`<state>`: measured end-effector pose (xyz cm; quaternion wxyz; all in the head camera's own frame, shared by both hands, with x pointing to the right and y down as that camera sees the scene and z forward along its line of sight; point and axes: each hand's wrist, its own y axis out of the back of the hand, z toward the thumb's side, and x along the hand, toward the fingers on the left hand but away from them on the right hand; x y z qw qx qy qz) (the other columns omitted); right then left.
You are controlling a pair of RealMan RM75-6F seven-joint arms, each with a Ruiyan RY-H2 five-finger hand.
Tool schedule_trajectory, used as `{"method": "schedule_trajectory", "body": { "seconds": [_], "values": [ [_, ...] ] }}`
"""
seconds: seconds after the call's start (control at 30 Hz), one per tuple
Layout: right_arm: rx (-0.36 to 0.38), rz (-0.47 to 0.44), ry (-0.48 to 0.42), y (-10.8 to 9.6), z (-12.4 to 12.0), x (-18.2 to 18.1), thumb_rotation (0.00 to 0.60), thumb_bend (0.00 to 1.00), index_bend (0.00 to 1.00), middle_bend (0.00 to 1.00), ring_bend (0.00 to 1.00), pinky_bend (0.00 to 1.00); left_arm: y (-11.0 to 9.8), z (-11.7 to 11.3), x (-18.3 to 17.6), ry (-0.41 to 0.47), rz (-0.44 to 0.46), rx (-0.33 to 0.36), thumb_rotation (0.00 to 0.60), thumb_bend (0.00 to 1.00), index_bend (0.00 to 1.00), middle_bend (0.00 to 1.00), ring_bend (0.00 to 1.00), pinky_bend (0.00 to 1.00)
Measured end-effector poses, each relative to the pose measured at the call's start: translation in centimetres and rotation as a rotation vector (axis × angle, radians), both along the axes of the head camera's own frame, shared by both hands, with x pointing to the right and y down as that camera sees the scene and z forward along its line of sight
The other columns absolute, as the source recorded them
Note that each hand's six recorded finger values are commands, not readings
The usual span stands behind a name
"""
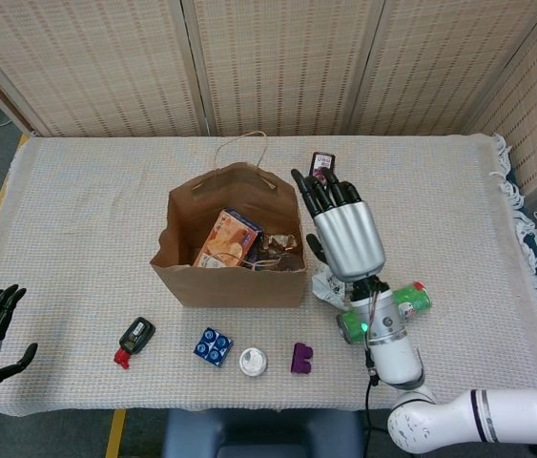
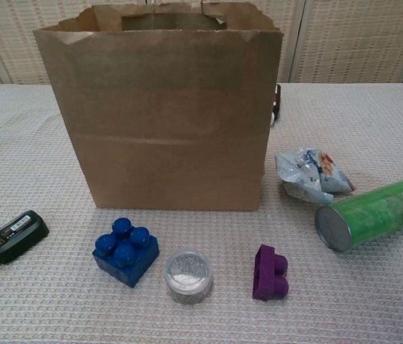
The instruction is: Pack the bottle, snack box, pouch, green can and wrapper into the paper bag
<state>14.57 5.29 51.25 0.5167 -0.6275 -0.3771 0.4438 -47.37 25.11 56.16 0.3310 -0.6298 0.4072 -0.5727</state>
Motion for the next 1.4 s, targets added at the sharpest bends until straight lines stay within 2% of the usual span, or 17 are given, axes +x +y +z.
{"method": "schedule_trajectory", "body": {
  "seconds": [0.13, 0.27, 0.4, 0.57, 0.73, 0.97, 1.2, 1.4],
  "values": [
    [-0.069, 0.019, 0.072, 1.2, 1.0, 4.8, 0.600, 0.15, 0.00, 0.19, 0.09, 0.25, 0.0, 0.0, 0.0, -0.010, 0.003, 0.001, 0.600, 0.33, 0.00, 0.00, 0.00, 0.00],
    [-0.148, -0.010, 0.141, 3.2, 2.2, 8.8, 0.600, 0.15, 0.00, 0.19, 0.08, 0.24, 0.0, 0.1, 0.1, -0.020, 0.004, 0.003, 0.600, 0.33, 0.00, 0.00, 0.00, 0.00],
    [-0.222, -0.079, 0.179, 5.4, 3.5, 11.4, 0.600, 0.15, 0.00, 0.19, 0.07, 0.21, -0.1, 0.1, 0.2, -0.030, 0.004, 0.004, 0.600, 0.33, 0.00, 0.00, 0.00, 0.00],
    [-0.351, -0.193, 0.287, 8.9, 5.7, 14.3, 0.600, 0.14, 0.00, 0.15, 0.04, 0.16, -0.1, 0.1, 0.3, -0.034, 0.003, 0.005, 0.600, 0.33, 0.00, 0.00, 0.00, 0.00],
    [-0.445, -0.257, 0.362, 11.2, 7.7, 15.5, 0.600, 0.10, 0.00, 0.14, 0.03, 0.15, -0.1, 0.1, 0.3, -0.032, 0.003, 0.005, 0.600, 0.33, 0.00, 0.00, 0.00, 0.00],
    [-0.540, -0.259, 0.399, 13.0, 10.7, 15.8, 0.600, 0.07, 0.00, 0.08, 0.00, 0.12, -0.1, 0.1, 0.2, -0.025, 0.002, 0.003, 0.600, 0.33, 0.00, 0.00, 0.00, 0.00],
    [-0.563, -0.276, 0.441, 13.7, 12.4, 15.6, 0.600, 0.06, 0.00, 0.07, 0.00, 0.12, -0.2, 0.1, 0.2, -0.020, 0.003, 0.002, 0.600, 0.33, 0.00, 0.00, 0.00, 0.00],
    [-0.580, -0.254, 0.481, 14.0, 15.6, 15.3, 0.600, 0.06, 0.00, 0.07, 0.00, 0.12, -0.2, 0.1, 0.2, -0.014, 0.004, 0.000, 0.600, 0.33, 0.00, 0.00, 0.00, 0.00]
  ]
}}
